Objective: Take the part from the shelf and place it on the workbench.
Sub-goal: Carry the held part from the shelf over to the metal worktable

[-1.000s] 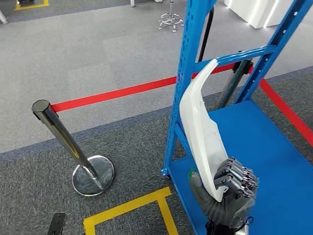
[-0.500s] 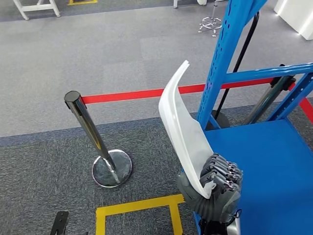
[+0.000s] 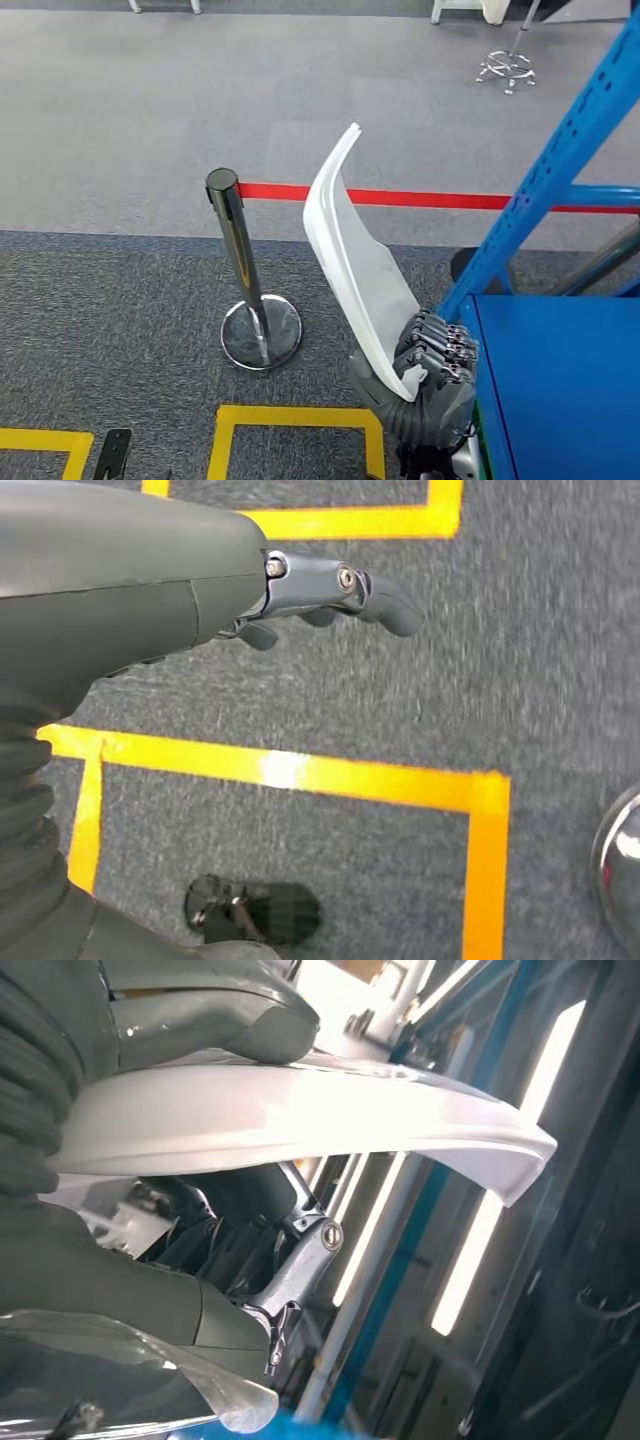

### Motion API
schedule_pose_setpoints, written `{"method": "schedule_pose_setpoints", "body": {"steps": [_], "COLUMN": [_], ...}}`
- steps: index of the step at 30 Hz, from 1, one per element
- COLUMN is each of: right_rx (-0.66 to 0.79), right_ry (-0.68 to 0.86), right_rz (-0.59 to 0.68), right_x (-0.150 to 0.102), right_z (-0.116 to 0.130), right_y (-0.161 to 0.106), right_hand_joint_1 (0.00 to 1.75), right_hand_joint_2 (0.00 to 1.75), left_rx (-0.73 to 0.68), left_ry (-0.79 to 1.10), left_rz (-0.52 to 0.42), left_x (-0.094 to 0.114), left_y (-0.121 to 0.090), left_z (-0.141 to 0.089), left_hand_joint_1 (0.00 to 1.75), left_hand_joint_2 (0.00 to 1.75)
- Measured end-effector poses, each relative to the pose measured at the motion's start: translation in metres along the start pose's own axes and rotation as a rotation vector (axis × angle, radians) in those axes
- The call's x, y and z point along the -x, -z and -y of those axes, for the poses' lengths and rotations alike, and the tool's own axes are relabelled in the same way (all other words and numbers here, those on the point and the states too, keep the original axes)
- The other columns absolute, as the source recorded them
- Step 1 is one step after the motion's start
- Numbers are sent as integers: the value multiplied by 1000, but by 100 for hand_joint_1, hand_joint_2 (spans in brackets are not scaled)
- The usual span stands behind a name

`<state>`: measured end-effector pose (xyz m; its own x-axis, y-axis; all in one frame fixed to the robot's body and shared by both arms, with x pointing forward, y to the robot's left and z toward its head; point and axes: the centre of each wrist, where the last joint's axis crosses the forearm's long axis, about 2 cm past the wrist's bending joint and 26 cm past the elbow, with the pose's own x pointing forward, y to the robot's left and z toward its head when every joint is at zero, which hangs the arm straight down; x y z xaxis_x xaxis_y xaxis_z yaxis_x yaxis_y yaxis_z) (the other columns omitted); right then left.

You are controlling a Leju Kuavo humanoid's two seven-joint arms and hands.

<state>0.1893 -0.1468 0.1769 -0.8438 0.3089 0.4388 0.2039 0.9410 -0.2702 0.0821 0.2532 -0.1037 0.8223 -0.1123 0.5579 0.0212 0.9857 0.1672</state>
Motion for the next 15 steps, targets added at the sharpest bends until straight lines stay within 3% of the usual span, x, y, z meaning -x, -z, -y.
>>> {"method": "schedule_pose_setpoints", "body": {"steps": [15], "right_rx": [-5], "right_ry": [16], "right_rz": [7], "right_x": [1], "right_z": [-3], "right_y": [1], "right_hand_joint_1": [175], "right_hand_joint_2": [175], "left_rx": [-22], "left_ry": [6], "left_rz": [-27], "left_x": [9], "left_y": [-2], "left_z": [-9], "left_hand_joint_1": [0], "left_hand_joint_2": [175]}}
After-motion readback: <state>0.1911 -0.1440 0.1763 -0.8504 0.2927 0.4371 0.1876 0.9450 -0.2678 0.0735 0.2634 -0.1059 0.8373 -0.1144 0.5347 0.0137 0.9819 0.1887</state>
